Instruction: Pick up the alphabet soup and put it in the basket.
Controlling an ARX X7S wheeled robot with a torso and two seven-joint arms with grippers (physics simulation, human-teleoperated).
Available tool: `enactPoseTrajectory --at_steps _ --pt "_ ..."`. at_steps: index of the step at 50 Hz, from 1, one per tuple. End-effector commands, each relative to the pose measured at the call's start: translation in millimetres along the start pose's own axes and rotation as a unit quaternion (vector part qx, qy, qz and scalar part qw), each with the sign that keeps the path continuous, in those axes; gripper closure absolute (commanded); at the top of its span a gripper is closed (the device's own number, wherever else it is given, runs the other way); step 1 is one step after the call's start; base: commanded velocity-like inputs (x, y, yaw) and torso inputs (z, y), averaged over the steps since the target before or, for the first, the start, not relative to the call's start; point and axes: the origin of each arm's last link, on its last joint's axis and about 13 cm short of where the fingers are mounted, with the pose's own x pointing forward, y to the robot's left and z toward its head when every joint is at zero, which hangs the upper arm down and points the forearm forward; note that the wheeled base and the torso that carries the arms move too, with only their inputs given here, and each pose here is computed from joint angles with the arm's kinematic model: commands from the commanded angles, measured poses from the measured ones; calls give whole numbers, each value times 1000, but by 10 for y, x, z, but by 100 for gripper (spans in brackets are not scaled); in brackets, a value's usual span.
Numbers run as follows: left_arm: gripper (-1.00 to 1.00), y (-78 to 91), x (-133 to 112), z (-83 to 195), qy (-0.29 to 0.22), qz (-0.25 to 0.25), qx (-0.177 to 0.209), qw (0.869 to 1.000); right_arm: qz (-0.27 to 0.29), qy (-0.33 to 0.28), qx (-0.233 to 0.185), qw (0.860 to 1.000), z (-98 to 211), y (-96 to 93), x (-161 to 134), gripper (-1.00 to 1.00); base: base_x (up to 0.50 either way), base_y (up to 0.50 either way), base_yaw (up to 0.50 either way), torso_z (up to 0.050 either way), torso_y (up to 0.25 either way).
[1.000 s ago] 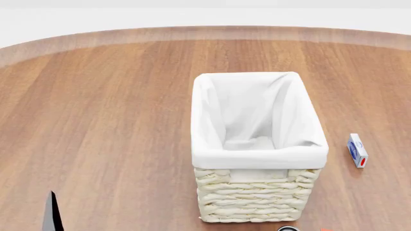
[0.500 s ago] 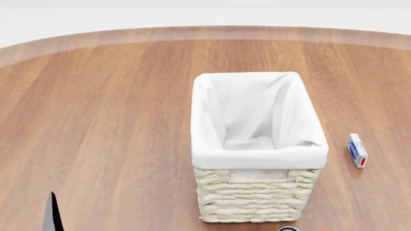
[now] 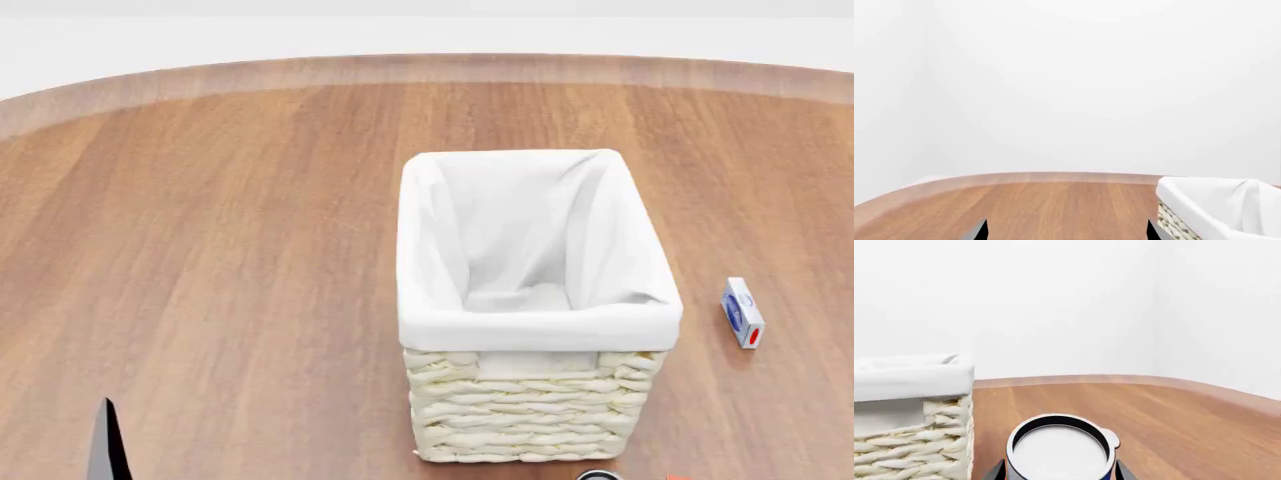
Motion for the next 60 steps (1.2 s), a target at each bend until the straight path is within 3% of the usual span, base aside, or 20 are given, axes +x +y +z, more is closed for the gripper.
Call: enactPoseTrajectory --at_steps 1,18,46,48,55,60 --pt "-100 7 9 -20 4 1 -5 1000 1 -78 5 997 649 17 150 100 0 0 0 0 10" --pt "-100 14 17 -9 3 3 -4 1000 18 -116 -3 993 1175 123 597 100 0 0 0 0 0" --pt "-100 20 22 -41 7 4 -3 1000 122 -147 12 982 1755 918 1872 100 0 0 0 0 1" --pt "-100 21 25 -45 7 4 -3 1000 134 -141 35 980 1790 978 1960 100 0 0 0 0 0" --pt "-100 19 34 -61 9 4 -4 1000 144 -130 42 980 1859 1131 2259 100 0 0 0 0 0" --pt "-100 21 41 -65 9 5 -4 1000 160 -120 71 977 1926 1262 2466 100 0 0 0 0 2"
